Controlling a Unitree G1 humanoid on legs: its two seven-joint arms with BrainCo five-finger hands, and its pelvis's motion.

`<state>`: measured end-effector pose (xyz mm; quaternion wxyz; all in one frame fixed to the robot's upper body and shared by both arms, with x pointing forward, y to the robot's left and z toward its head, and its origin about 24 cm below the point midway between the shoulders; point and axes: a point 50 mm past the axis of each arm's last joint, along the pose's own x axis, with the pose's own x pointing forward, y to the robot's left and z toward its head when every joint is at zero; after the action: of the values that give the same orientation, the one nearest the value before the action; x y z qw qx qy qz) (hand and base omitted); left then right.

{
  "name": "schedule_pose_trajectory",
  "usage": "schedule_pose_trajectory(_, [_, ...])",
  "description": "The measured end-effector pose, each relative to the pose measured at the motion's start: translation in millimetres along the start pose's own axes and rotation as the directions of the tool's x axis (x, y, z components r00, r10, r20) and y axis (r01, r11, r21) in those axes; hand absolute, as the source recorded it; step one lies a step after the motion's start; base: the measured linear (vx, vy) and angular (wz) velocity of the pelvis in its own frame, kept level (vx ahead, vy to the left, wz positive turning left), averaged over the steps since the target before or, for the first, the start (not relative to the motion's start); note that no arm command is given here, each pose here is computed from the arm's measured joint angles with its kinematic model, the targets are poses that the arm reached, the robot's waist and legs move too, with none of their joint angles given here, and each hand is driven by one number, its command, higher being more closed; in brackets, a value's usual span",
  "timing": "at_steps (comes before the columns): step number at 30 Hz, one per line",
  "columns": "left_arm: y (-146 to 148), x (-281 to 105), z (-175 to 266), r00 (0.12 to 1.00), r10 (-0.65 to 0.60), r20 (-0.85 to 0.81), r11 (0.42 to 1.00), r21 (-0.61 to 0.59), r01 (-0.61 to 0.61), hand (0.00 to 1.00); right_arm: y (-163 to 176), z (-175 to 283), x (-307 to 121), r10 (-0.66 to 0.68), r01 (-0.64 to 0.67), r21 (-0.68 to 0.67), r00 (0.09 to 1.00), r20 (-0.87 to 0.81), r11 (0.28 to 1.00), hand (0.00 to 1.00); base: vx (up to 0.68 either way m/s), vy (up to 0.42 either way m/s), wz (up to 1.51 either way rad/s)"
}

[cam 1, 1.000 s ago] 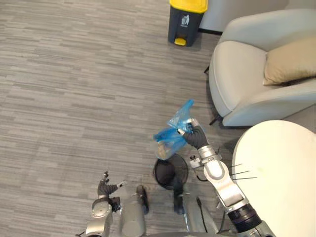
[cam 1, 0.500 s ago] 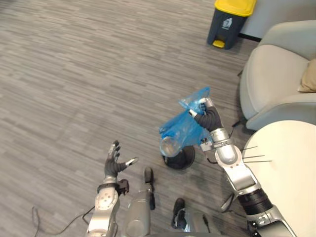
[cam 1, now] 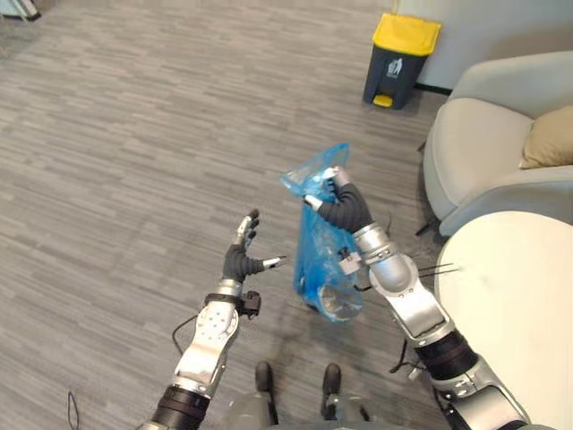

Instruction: Gather rubbish on tea table into small bin, then transfer packed bag to large trash can.

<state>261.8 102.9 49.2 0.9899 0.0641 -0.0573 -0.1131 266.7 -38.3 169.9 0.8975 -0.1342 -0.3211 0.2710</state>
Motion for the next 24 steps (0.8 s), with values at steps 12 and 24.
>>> schedule_pose_trajectory(12, [-13.7, 11.4, -21.7, 0.989, -0.116, -0.094, 0.982, 0.141, 0.129, 1.00, 32.8, -12.6, 13.3, 0.186, -0.185, 0.026, 0.980, -0.068, 0.982, 1.00, -0.01, 0.012, -0.09])
schedule_pose_trajectory(24, [-22.0, 11.2, -26.7, 0.986, -0.121, -0.113, 0.973, 0.185, 0.140, 1.00, 41.7, 0.3, 28.4, 0.223, -0.222, 0.012, 0.975, -0.004, 0.975, 0.00, 0.00, 0.000, 0.00])
